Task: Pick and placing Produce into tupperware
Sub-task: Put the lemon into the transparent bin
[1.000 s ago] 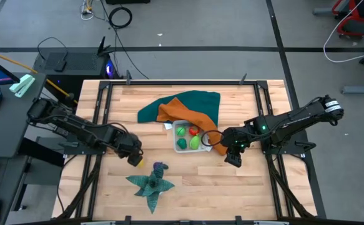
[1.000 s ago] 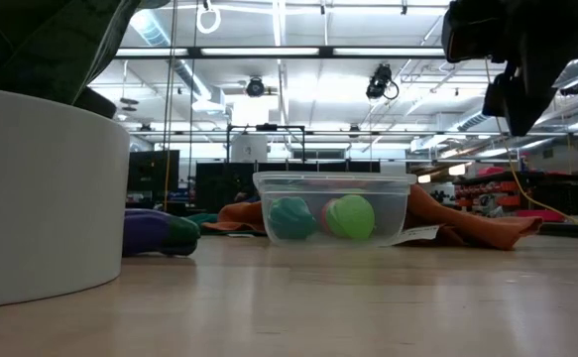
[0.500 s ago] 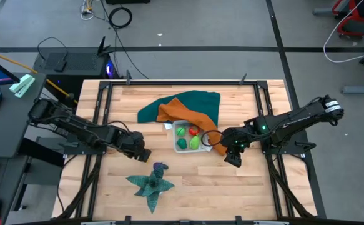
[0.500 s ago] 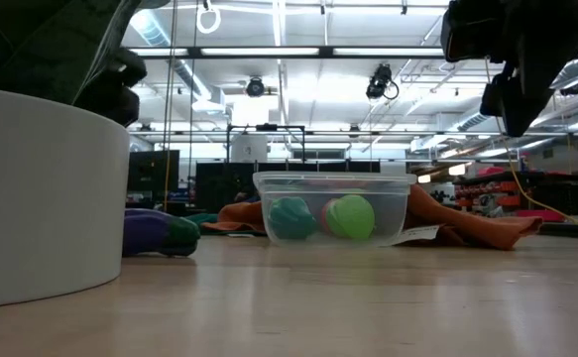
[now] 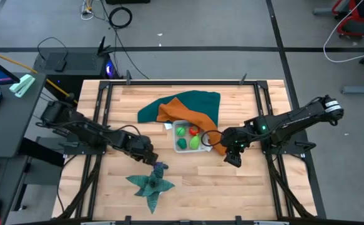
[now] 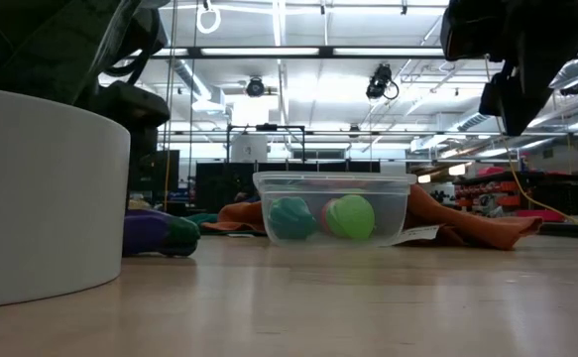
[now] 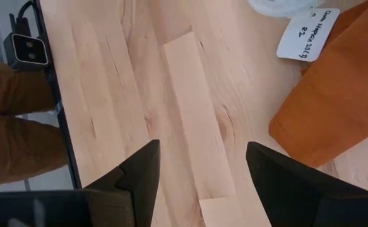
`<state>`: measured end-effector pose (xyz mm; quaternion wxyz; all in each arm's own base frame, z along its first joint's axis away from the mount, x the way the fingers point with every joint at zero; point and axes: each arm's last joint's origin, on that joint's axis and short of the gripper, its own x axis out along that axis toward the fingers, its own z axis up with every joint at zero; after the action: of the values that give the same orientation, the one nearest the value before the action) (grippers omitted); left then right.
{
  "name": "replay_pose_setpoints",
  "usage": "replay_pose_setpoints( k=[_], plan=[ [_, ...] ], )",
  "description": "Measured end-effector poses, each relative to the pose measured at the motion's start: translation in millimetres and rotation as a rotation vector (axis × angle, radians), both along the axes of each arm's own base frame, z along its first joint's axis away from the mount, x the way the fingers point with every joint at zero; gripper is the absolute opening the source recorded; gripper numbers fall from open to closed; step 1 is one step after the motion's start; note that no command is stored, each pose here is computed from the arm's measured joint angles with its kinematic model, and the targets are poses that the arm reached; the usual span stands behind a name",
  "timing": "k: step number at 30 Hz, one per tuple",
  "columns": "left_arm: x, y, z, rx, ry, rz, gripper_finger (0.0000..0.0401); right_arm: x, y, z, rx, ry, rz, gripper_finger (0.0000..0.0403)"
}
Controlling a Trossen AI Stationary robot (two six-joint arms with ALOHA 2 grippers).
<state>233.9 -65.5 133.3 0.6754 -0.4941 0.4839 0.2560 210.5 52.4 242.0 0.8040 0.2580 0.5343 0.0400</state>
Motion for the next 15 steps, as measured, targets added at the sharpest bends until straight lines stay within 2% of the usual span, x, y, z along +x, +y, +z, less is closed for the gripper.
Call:
replay_pose_setpoints(
  k=[4,15],
  plan=[
    [-1,3,-3,0.014,0.033,-0.011,0.0286,0,0,0,0.001,-0.003,0.0,0.0199],
    [-1,11,3,0.061,-0.017,-0.096,0.0286,0,0,0,0.0,-0.004,0.0,0.0199]
  ],
)
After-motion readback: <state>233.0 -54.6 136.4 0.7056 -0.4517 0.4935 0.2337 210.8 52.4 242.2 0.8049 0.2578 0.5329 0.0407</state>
